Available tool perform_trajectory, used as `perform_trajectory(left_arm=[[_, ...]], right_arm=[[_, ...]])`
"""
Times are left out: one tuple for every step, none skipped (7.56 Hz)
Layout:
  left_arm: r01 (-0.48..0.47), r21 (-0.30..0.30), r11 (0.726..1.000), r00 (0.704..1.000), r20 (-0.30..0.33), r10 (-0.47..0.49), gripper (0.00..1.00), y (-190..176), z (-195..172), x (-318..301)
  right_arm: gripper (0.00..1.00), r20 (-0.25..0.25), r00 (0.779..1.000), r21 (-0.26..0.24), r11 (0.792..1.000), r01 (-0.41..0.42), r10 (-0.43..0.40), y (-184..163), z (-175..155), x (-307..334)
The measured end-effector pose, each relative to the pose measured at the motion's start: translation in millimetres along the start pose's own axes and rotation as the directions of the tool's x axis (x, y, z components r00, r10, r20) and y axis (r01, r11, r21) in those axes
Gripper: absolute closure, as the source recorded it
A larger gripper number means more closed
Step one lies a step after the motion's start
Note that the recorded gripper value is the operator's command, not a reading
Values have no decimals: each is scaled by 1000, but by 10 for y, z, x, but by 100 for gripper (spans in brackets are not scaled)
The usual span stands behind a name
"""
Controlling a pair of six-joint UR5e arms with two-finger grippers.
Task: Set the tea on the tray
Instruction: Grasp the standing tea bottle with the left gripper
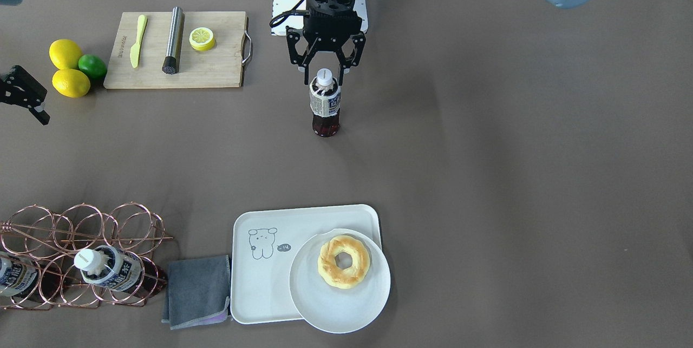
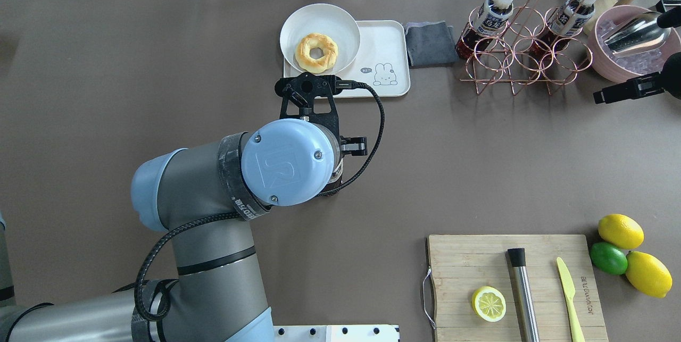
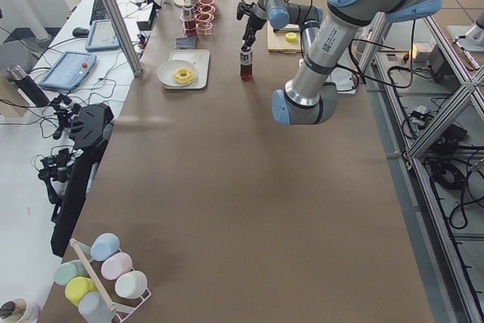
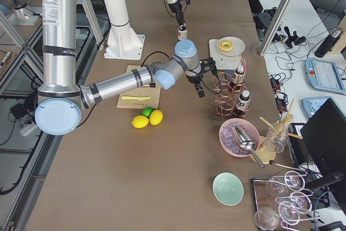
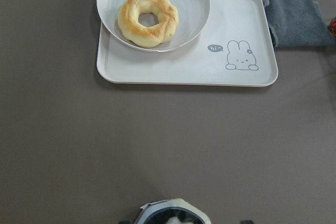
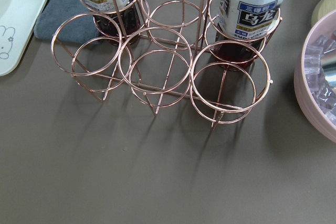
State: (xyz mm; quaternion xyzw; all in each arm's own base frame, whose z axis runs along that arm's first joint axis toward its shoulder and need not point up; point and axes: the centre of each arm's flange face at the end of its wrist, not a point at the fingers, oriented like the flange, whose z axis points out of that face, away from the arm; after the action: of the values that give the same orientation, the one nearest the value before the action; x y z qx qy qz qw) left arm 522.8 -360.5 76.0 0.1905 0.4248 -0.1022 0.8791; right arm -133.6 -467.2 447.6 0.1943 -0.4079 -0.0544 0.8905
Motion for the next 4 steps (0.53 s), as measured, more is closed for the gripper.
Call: perform_trajectory(left_arm=[[1,0,1000,1000,-1,-1,100,2,-4,0],[2,0,1000,1000,-3,-2,100,3,-15,1],[3,1,1000,1000,-11,-3,100,-2,-58,0],[7,4,1000,1000,-26,-6,100,-29,-147,-3]], right_arm=[[0,1,1000,0,1000,0,0,0,-3,-3],[0,2,1000,1,1000,1,-1,-3,-5,-9],[0,3,1000,1,1000,1,-1,-4,-10,-13],[0,2,1000,3,1000,0,0,-8,-17,-10]])
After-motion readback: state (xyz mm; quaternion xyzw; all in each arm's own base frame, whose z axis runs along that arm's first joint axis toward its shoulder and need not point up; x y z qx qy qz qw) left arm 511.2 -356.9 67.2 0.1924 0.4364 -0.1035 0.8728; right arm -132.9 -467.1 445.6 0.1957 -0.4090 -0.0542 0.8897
